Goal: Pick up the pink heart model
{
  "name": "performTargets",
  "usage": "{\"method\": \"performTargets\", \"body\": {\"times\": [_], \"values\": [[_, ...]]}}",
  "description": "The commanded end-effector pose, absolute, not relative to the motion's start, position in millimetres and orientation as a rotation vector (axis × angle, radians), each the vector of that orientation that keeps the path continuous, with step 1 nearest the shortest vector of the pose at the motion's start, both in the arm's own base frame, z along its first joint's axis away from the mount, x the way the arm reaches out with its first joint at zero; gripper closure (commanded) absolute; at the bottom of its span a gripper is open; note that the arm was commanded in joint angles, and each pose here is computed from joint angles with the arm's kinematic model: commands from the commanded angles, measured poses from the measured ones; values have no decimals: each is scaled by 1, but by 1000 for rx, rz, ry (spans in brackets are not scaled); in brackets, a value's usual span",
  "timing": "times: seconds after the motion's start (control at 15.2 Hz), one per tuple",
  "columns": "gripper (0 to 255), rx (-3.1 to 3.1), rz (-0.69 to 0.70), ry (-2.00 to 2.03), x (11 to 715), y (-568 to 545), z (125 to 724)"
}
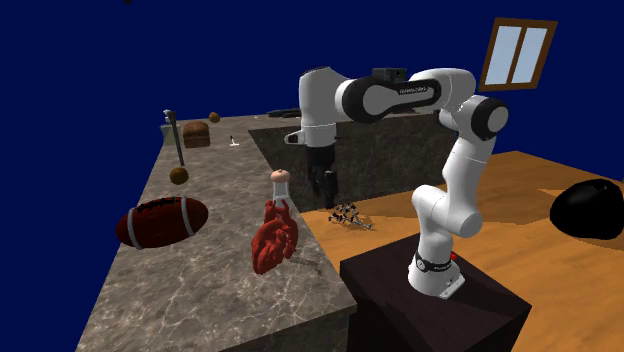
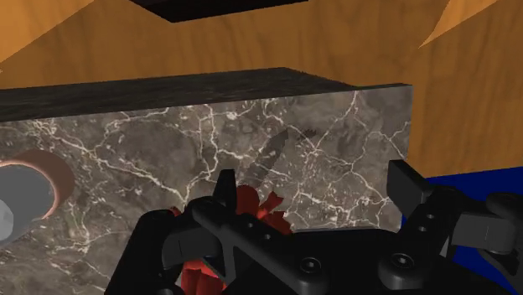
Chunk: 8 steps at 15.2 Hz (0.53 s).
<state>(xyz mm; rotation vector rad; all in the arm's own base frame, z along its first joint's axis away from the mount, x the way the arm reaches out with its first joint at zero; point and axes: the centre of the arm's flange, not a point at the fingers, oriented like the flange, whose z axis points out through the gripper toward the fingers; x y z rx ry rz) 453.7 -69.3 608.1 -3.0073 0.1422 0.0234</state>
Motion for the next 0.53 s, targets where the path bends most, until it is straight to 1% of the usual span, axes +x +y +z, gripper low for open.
{"method": "performTargets", "body": {"times": [0.0,0.4,0.46], "values": [[0,-3012,8,197,476,-83,612],[0,-3019,-34,355,537,-122,617],[0,-3019,-36,360,539,-123,617]]}}
